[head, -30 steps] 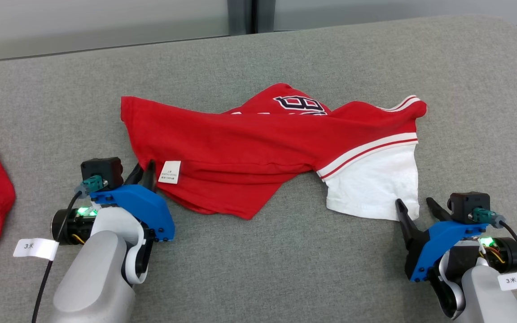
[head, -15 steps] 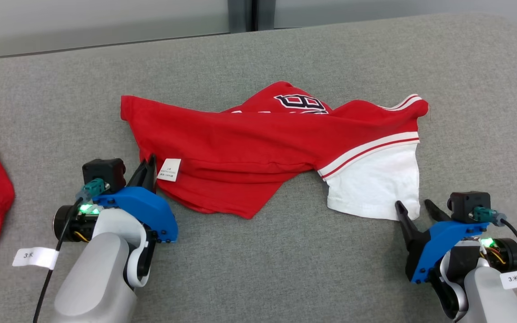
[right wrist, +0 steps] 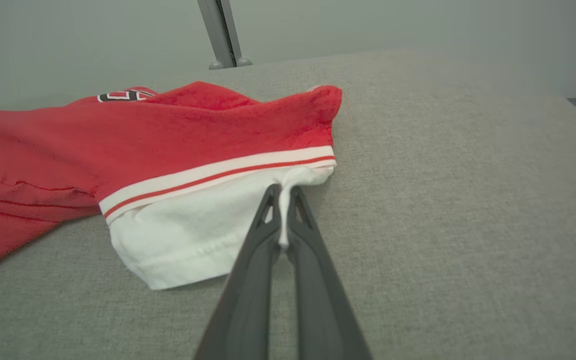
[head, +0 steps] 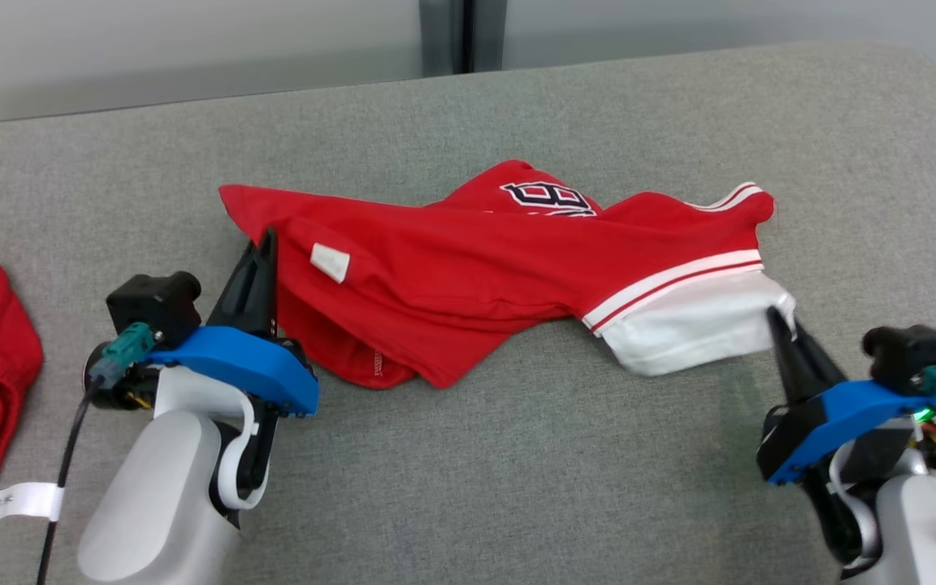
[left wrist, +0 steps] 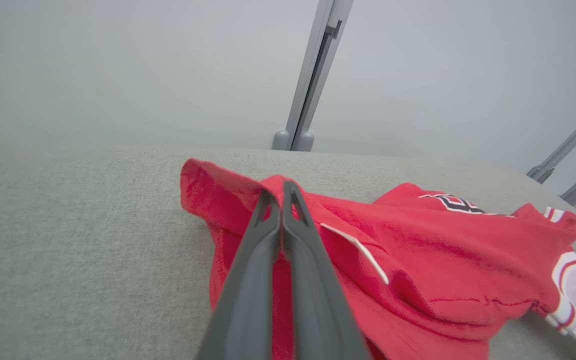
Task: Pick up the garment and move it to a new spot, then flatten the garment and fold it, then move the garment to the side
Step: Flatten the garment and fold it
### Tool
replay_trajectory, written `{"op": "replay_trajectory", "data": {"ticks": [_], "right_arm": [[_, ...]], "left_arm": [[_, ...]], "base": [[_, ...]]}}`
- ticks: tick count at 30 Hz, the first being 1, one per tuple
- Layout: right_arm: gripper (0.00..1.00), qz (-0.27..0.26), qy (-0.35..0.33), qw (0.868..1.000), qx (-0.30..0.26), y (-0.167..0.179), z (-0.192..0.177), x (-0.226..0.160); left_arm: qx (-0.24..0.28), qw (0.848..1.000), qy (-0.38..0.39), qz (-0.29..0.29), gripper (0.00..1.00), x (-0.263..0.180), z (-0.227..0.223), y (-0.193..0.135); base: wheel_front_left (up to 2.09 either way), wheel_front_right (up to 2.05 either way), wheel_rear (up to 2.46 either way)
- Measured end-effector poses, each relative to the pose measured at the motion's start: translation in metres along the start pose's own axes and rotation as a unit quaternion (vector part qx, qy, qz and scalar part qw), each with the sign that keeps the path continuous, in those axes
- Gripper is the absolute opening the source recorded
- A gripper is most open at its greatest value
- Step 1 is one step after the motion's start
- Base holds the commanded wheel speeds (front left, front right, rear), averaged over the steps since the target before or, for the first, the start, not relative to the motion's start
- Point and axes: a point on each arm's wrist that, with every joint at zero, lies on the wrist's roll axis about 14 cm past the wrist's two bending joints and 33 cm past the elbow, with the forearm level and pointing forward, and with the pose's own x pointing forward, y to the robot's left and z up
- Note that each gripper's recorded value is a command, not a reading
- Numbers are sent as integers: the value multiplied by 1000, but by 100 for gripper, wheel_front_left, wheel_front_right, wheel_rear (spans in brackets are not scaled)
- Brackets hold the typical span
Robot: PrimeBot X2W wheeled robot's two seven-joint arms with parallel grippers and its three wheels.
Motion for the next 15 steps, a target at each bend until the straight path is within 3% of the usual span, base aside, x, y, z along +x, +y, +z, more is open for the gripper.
{"op": "replay_trajectory", "data": {"ticks": [5,11,15], "right_arm": [[0,-8,-95,995,0,-6,61,-10],[0,-8,-209,978,-26,-2,149,-29],[0,-6,-278,958,-69,13,207,-46]], "left_arm": [[-33,996,-74,-33,0,-5,50,-17],[-38,988,-126,-82,0,-19,108,-33],[8,982,-146,-121,0,-29,154,-43]], "base": [[0,0,0],[0,0,0],[0,0,0]]}}
